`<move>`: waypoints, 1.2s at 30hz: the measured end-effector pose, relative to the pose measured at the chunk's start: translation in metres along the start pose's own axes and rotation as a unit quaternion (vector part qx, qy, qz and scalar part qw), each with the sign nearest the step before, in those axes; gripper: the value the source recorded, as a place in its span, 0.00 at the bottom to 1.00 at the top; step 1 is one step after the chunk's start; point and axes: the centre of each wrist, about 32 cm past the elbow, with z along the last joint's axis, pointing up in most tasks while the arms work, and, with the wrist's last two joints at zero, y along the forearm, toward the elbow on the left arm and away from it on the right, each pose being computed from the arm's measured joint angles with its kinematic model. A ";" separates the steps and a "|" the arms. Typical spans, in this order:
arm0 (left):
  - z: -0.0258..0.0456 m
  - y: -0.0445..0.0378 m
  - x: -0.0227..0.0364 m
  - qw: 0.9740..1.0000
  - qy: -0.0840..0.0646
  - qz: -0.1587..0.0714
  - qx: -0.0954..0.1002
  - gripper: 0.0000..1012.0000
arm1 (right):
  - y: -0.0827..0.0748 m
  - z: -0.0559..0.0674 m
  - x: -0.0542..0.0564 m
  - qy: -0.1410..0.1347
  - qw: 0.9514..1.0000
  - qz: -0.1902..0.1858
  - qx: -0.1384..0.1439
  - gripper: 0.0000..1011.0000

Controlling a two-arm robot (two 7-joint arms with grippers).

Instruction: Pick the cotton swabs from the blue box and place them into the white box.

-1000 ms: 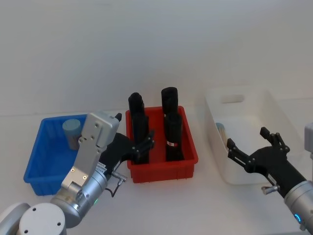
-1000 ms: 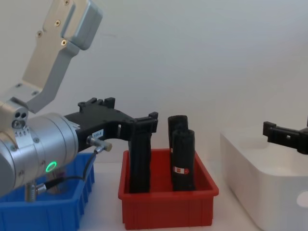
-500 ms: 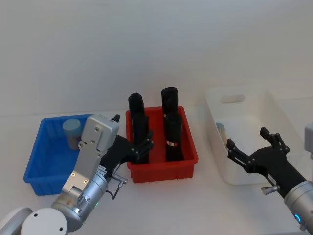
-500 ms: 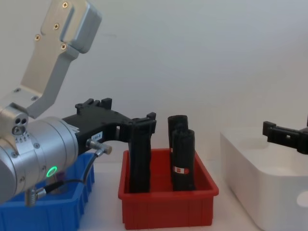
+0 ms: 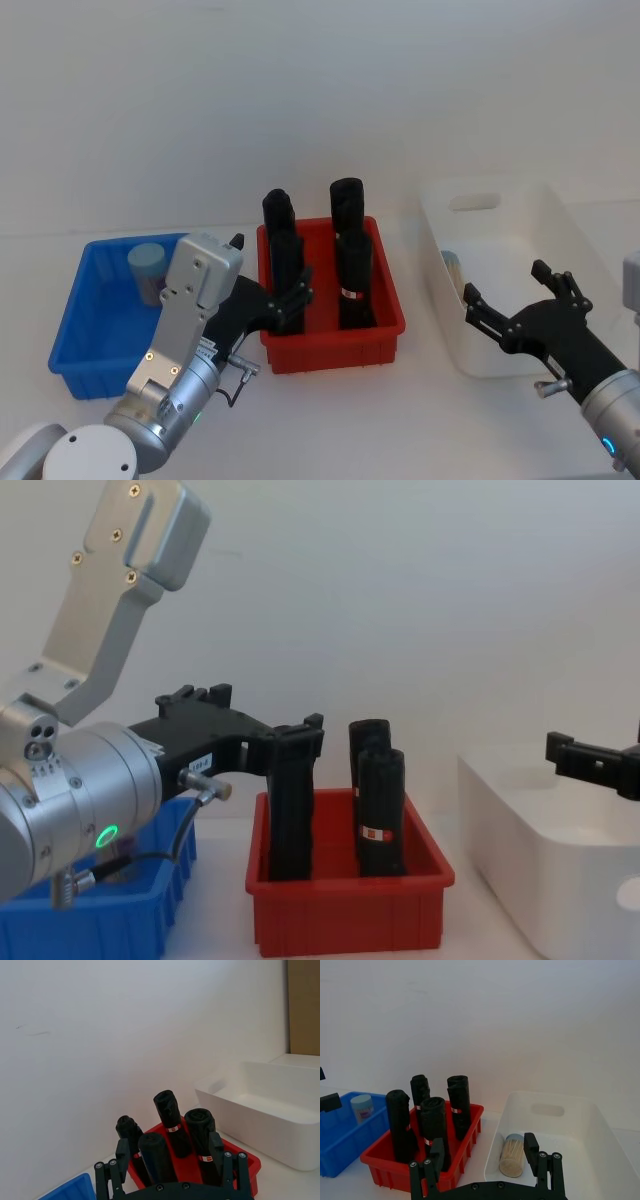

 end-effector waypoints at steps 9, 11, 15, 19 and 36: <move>0.0000 0.0000 0.0000 1.000 0.000 0.000 0.000 0.99 | 0.003 -0.001 0.001 0.001 1.000 0.007 0.000 0.99; 0.0000 0.0000 0.0000 1.000 0.000 0.000 0.000 0.99 | 0.006 -0.002 0.002 0.001 1.000 0.012 0.000 0.99; 0.0000 0.0000 0.0000 1.000 0.000 0.000 0.000 0.99 | 0.012 -0.004 0.004 0.000 1.000 0.023 0.000 0.99; 0.0000 0.0000 0.0000 1.000 0.000 0.000 0.000 0.99 | 0.020 -0.006 0.007 -0.002 0.999 0.037 -0.002 0.99; 0.0000 0.0000 0.0000 1.000 0.000 0.000 0.000 0.99 | 0.078 -0.015 0.017 -0.015 0.993 0.113 -0.006 0.99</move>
